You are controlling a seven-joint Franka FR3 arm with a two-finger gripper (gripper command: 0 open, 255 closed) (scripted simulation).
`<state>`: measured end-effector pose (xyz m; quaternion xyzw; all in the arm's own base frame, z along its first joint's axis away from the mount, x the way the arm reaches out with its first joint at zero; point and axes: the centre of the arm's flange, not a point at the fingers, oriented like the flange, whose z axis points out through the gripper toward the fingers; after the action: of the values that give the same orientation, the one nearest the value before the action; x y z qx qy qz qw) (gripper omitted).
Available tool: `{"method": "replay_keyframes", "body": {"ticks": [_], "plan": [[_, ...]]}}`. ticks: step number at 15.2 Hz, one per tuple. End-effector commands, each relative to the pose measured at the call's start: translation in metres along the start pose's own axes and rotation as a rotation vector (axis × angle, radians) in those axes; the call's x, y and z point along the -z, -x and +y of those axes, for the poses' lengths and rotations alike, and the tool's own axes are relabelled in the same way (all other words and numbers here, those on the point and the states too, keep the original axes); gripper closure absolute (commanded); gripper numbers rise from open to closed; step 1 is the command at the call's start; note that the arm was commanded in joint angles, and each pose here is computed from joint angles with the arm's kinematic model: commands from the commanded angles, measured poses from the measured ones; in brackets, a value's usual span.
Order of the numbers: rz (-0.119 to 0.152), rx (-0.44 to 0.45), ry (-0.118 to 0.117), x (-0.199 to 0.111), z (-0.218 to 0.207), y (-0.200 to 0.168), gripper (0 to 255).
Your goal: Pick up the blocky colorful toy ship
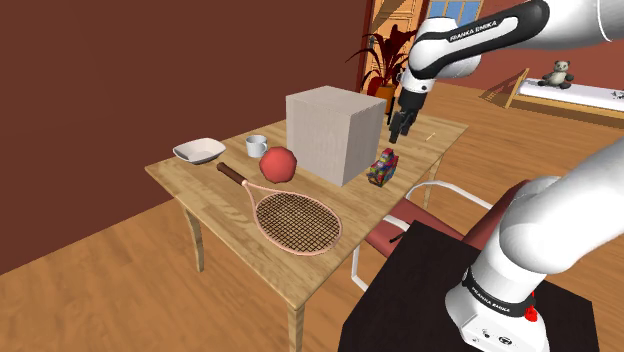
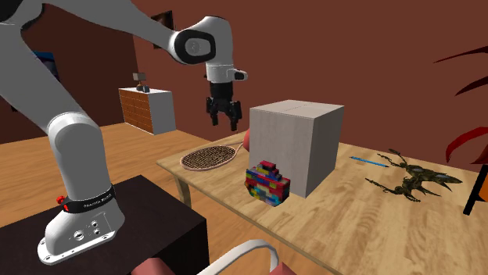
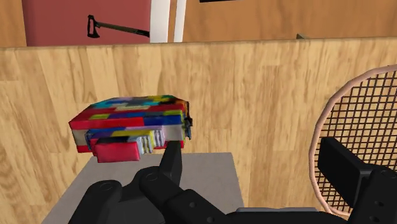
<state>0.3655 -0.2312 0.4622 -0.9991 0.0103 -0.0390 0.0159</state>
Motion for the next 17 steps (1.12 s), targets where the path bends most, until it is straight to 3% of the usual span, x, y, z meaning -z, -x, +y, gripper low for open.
{"method": "replay_keyframes", "body": {"ticks": [1, 12, 17], "plan": [[0.010, 0.002, -0.005, -0.012, 0.024, -0.008, 0], [0.057, 0.006, -0.041, -0.080, 0.149, -0.048, 0], [0.058, 0.006, -0.041, -0.102, 0.152, -0.047, 0]]}}
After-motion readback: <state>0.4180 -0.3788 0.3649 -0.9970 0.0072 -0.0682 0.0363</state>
